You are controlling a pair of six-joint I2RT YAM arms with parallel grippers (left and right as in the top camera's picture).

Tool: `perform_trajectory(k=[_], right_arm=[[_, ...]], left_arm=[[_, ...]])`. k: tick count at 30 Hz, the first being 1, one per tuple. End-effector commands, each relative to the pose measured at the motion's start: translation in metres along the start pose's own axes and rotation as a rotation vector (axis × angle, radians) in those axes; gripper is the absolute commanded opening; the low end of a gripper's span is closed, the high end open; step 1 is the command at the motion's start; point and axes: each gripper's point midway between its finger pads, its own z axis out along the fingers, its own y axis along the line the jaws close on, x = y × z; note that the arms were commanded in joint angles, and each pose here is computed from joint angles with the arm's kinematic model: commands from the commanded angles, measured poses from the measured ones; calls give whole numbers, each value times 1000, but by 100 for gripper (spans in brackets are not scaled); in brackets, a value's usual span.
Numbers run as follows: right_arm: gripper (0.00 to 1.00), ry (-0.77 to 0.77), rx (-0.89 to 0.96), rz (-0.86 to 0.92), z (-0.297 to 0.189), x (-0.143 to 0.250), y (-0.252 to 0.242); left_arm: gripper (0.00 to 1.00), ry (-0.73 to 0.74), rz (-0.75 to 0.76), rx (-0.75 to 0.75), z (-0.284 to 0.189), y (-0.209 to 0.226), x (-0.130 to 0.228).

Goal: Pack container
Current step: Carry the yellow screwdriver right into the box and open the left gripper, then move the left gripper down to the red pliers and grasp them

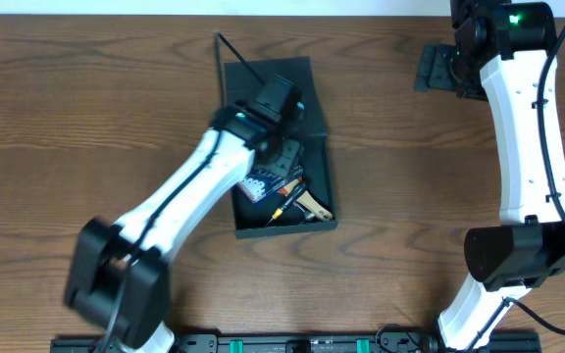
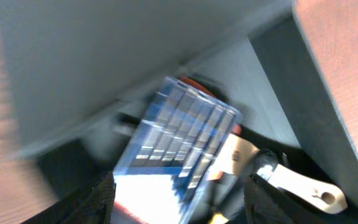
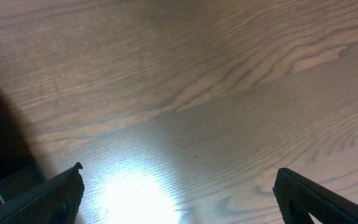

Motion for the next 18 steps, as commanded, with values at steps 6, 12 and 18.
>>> perform_trajectory(k=[6,12,18], right_arm=[[99,-18,10,24,-4,-4,-5],[99,-18,10,24,-4,-4,-5],[99,-18,10,24,-4,-4,-5]], left_arm=[[80,-75,-188,-383,-101,121,18],[80,162,-287,-431,-95,155,85],[92,337,-247,-407,-57,154,141]])
